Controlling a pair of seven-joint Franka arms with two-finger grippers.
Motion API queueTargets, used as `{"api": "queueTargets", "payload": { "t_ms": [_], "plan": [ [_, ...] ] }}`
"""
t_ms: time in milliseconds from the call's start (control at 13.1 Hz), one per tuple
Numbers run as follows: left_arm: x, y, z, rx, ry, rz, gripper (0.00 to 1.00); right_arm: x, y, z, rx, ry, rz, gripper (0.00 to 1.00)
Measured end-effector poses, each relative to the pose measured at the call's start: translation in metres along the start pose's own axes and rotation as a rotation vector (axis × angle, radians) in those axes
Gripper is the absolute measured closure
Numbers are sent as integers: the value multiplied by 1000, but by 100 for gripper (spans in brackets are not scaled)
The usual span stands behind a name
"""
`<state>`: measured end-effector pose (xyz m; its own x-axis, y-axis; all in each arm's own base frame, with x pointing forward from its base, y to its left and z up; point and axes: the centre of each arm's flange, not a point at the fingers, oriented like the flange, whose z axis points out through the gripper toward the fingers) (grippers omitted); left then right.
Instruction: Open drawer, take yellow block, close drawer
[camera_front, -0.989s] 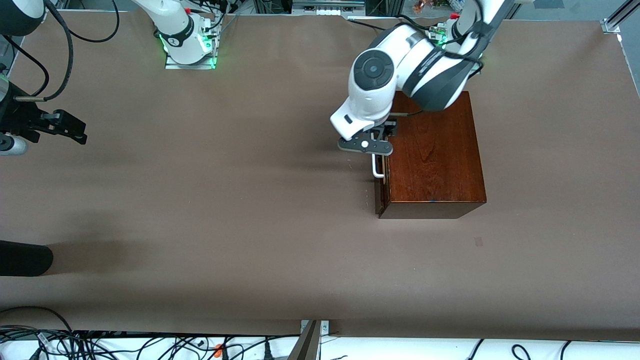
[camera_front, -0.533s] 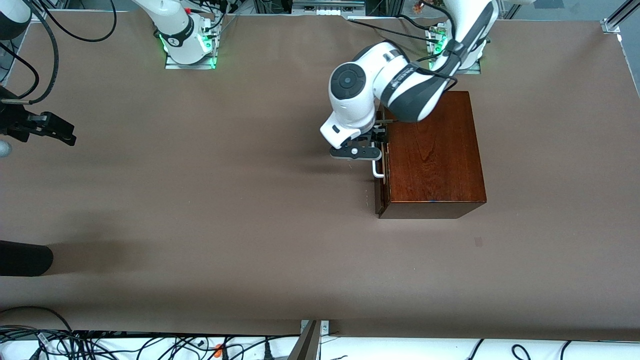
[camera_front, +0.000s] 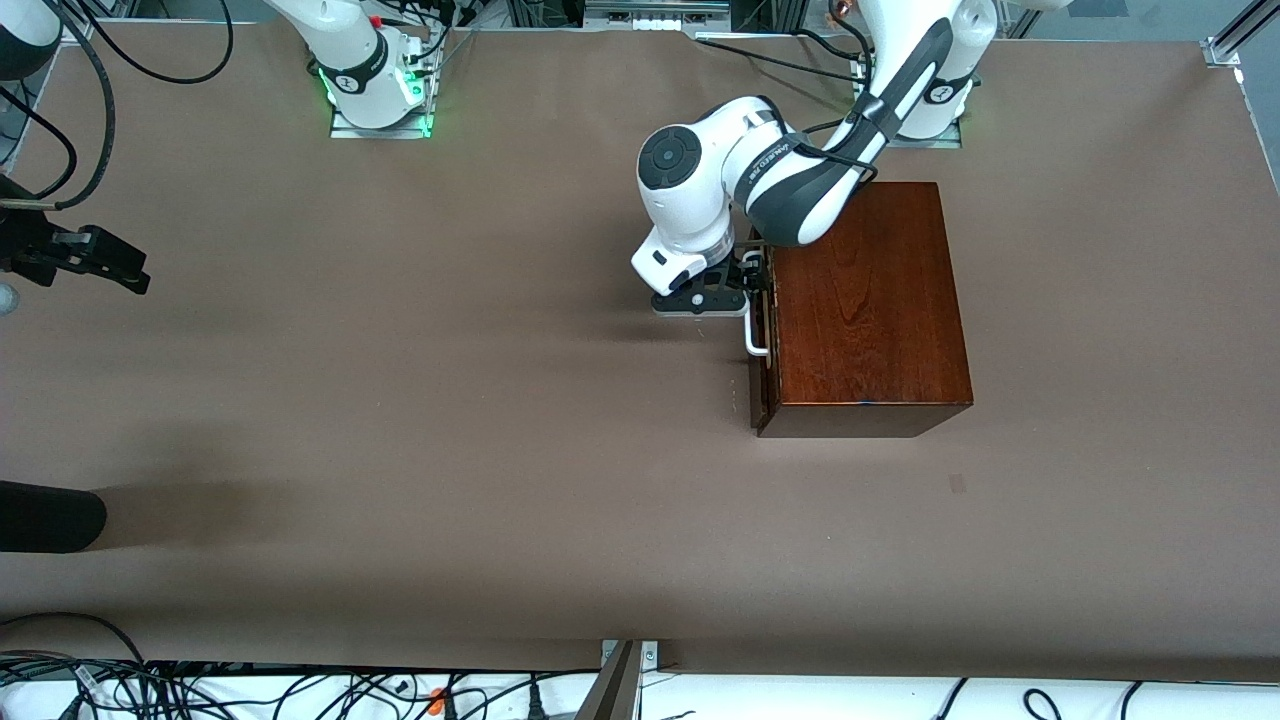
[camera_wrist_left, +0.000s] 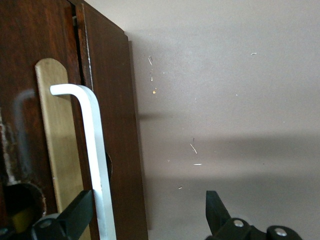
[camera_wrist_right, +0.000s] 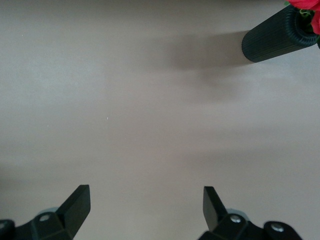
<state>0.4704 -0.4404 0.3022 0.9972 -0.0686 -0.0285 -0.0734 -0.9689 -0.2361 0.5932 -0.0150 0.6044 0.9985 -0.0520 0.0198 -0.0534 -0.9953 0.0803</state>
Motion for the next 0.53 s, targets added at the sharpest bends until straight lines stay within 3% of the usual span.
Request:
{"api": "queueTargets", "payload": {
  "t_ms": [533],
  "plan": [
    [-2, 0, 9, 1, 15, -16, 0, 1, 2, 0, 0, 4, 3, 0]
  ]
}}
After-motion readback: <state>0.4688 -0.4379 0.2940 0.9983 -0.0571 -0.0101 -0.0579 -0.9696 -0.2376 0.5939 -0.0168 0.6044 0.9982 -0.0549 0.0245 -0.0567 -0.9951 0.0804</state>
